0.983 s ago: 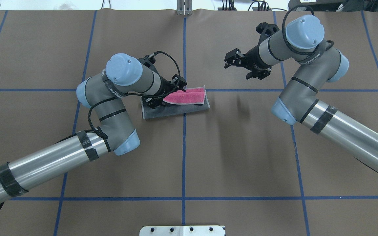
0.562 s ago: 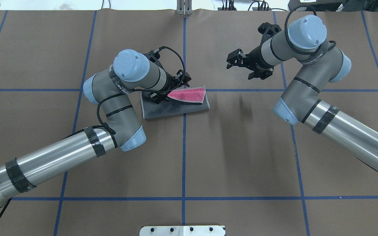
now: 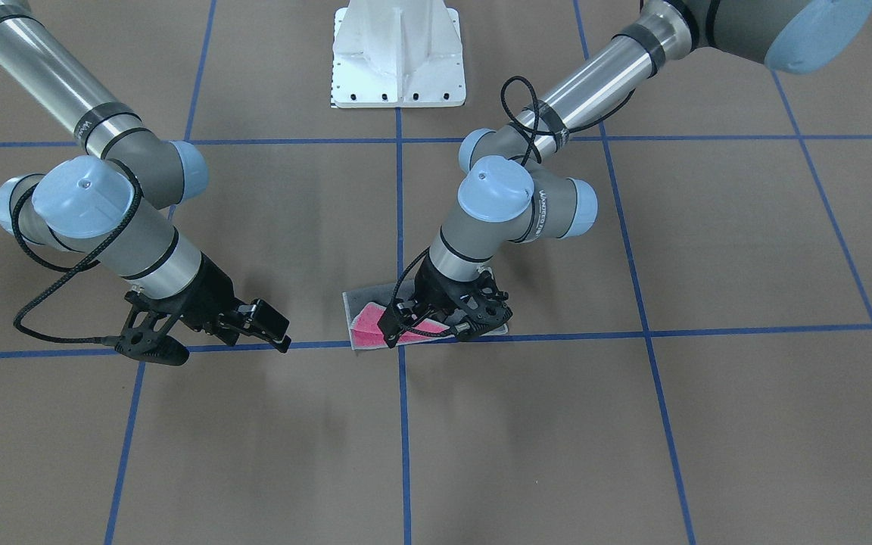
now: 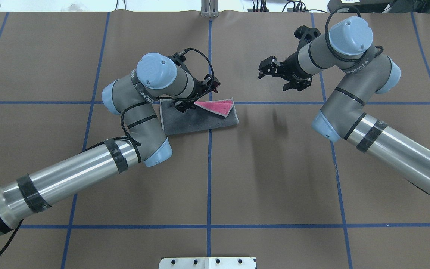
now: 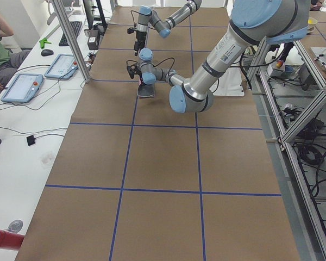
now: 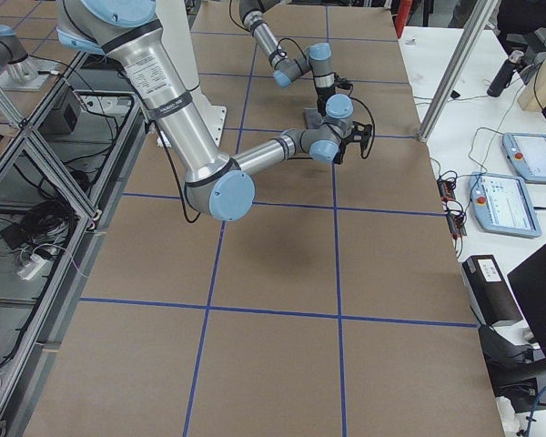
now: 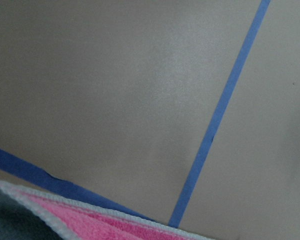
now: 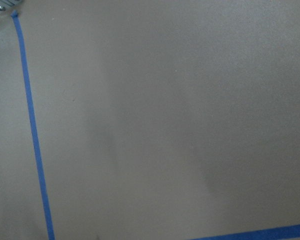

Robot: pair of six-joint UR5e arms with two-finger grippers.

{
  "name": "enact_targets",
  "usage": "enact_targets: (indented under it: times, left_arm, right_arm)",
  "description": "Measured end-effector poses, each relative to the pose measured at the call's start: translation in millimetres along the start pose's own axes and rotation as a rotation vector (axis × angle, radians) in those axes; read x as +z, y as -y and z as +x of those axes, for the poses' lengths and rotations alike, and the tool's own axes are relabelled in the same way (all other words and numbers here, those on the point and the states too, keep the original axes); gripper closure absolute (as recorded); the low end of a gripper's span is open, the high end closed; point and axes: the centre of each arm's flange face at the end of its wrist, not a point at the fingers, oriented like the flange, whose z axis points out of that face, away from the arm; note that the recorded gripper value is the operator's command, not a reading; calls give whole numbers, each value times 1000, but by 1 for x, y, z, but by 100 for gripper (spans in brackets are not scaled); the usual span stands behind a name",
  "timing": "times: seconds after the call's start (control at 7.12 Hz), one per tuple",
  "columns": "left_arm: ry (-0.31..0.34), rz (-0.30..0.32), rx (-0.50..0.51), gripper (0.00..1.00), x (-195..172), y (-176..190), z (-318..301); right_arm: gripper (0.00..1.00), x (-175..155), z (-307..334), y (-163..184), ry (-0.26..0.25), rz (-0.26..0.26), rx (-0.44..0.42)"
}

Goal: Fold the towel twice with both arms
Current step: 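Press the left gripper along the folded towel edge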

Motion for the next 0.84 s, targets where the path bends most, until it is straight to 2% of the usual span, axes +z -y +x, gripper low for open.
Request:
enact_targets:
  times: [0.42, 0.84]
  left_arm:
    - [-8, 22, -8, 0, 5, 19, 14]
    - [-18, 23, -7, 0, 8, 20, 28]
  right_arm:
    - [0, -2, 0, 1, 4, -10, 2]
    - [0, -10, 2, 8, 11, -22, 8]
